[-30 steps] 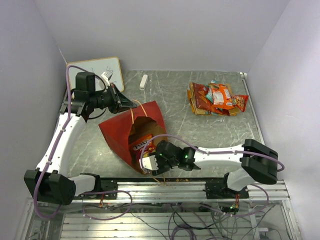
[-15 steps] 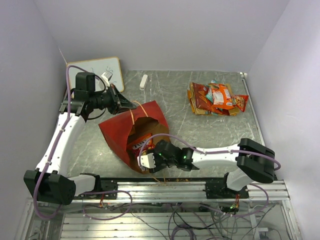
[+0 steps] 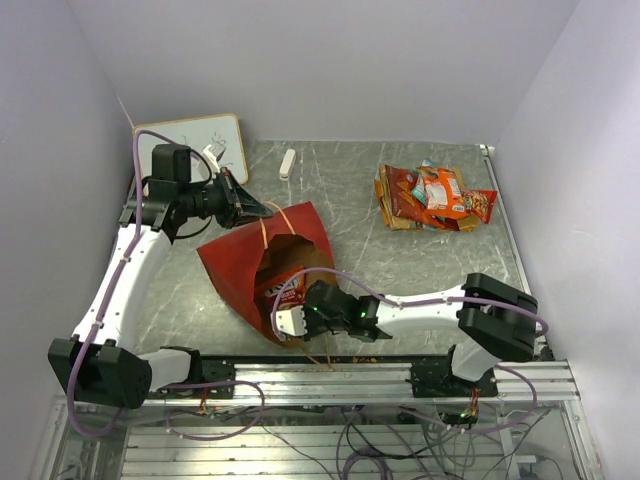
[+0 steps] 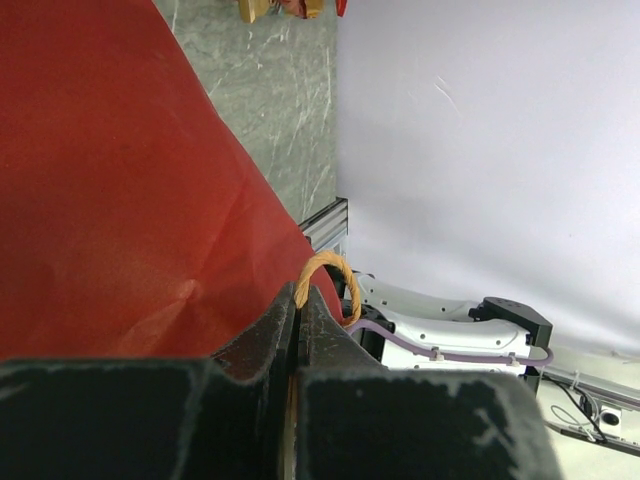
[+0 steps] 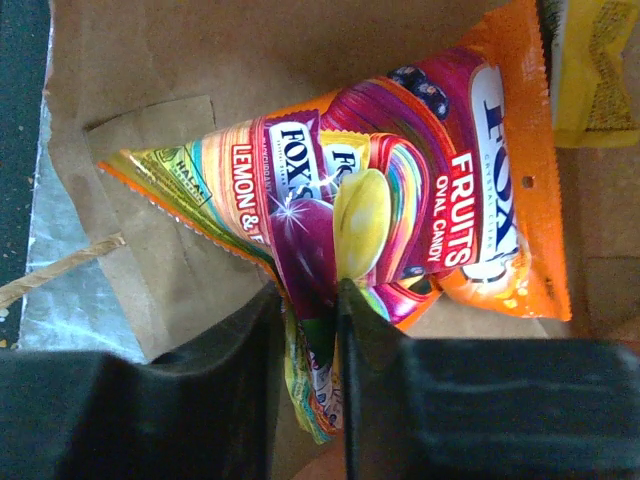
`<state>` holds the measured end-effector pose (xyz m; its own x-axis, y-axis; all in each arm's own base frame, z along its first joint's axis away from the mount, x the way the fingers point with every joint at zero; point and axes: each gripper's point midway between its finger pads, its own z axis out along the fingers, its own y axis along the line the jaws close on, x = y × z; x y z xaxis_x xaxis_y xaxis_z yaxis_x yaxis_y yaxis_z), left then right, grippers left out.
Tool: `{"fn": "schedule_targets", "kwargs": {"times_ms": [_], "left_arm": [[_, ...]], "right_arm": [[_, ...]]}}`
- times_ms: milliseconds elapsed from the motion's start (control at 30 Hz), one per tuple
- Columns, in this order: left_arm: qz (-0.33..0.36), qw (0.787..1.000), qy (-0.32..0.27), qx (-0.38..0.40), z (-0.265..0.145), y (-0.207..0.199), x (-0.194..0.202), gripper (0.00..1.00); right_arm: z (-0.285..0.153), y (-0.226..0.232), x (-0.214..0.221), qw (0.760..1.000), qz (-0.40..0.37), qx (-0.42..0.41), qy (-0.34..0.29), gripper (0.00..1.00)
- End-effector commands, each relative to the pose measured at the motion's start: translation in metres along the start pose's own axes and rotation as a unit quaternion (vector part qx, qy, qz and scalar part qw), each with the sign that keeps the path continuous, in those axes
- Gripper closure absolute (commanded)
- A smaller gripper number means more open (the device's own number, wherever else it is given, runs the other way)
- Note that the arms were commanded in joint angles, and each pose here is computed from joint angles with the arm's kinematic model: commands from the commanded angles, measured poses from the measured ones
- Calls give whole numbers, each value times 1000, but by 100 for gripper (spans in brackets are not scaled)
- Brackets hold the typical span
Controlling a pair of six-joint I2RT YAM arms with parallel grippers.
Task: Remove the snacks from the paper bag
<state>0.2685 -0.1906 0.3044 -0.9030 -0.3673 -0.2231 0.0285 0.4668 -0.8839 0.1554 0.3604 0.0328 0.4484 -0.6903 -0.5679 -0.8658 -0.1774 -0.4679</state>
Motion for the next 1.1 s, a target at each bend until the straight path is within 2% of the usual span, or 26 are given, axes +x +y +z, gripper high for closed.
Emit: {"fn": "schedule_targets", "kwargs": {"times_ms": [0,333,700,1067], "left_arm": [[10,1000,-22,16,-1,-7,-6,93],[7,999,-33,20,-1,-12,-13,93],[9,999,-30,8,5,2,-11,93],[19,999,-30,10,5,-3,-15,93]], "right_arm": [[-3,2,1,1000,-1,-9,7,81],[-25,-5,-15,1000,14,-12,-8,100],[-70,-19,-59,989,108,16,-96,100],[-131,-40,-87,981,122,49,-144,100]]}}
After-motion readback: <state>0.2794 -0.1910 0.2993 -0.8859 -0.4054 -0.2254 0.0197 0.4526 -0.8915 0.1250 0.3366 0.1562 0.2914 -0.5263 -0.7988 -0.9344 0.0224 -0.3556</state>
